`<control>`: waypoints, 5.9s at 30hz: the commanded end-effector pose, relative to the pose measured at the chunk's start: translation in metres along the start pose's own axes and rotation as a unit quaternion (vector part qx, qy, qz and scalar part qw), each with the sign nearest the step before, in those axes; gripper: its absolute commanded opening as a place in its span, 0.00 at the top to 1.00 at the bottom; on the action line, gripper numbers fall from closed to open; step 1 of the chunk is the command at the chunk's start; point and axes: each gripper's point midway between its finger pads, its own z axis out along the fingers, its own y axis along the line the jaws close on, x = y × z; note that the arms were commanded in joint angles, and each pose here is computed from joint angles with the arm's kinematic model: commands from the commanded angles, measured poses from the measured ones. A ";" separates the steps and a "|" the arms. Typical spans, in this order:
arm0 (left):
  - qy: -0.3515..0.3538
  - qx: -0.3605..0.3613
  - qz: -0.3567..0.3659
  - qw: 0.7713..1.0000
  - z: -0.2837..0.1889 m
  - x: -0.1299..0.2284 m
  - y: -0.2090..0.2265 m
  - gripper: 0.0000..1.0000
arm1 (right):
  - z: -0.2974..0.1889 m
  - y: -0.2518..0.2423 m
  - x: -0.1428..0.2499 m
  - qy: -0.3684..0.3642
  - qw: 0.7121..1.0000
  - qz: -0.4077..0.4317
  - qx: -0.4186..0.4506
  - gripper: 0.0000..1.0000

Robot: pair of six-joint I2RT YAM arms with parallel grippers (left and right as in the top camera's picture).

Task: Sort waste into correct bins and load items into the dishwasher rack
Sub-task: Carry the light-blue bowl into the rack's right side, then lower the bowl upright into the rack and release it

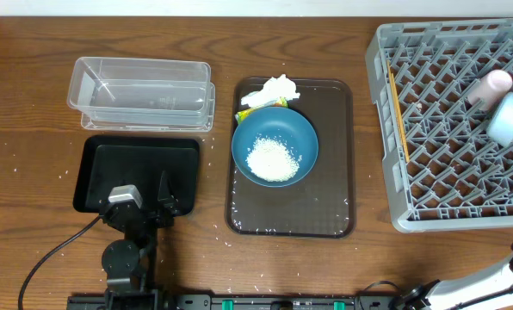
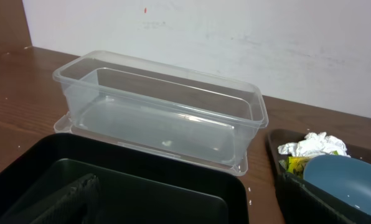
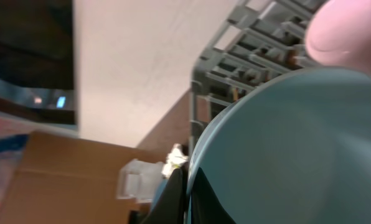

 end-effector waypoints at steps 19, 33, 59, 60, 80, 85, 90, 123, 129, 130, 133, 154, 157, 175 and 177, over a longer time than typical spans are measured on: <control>0.023 -0.018 -0.005 1.000 0.001 0.016 0.008 0.08 | -0.027 -0.037 0.004 -0.019 0.993 0.096 0.060 0.97; 0.023 -0.018 -0.005 1.000 0.001 0.016 0.008 0.08 | -0.047 -0.043 0.013 -0.024 0.983 0.117 0.140 0.79; 0.023 -0.018 -0.005 1.000 0.001 0.016 0.008 0.08 | -0.079 0.035 0.036 -0.045 0.962 0.056 0.263 0.48; 0.023 -0.018 -0.005 1.000 0.001 0.016 0.008 0.08 | -0.077 0.035 0.036 -0.042 0.962 0.055 0.263 0.48; 0.023 -0.018 -0.005 1.000 0.001 0.016 0.008 0.08 | -0.030 -0.074 0.001 -0.059 0.871 0.044 0.485 0.99; 0.023 -0.018 -0.005 1.000 0.001 0.016 0.008 0.08 | -0.026 -0.102 0.011 -0.035 0.863 0.069 0.499 0.99; 0.023 -0.018 -0.005 1.000 0.001 0.016 0.008 0.08 | -0.039 -0.096 0.013 -0.041 0.851 0.071 0.519 0.99; 0.023 -0.018 -0.005 1.000 0.001 0.016 0.008 0.08 | -0.034 -0.090 0.012 -0.046 0.853 0.068 0.516 0.99; 0.023 -0.018 -0.005 1.000 0.001 0.016 0.008 0.08 | -0.045 -0.101 0.017 -0.044 0.831 0.081 0.549 0.99; 0.023 -0.018 -0.005 1.000 0.001 0.016 0.008 0.08 | -0.048 -0.100 0.018 -0.046 0.826 0.081 0.555 0.99; 0.023 -0.018 -0.005 1.000 0.001 0.016 0.008 0.08 | -0.057 -0.097 0.019 -0.050 0.815 0.080 0.572 0.99; 0.023 -0.018 -0.005 1.000 0.001 0.016 0.008 0.08 | -0.069 -0.072 0.018 -0.063 0.809 0.061 0.581 0.99; 0.023 -0.018 -0.005 1.000 0.001 0.016 0.008 0.08 | -0.064 -0.072 0.018 -0.059 0.815 0.064 0.572 0.99; 0.023 -0.018 -0.005 1.000 0.001 0.016 0.008 0.08 | -0.067 -0.109 0.004 -0.074 0.794 0.059 0.600 0.99; 0.023 -0.018 -0.005 1.000 0.001 0.016 0.008 0.08 | -0.073 -0.110 0.003 -0.078 0.787 0.059 0.610 0.99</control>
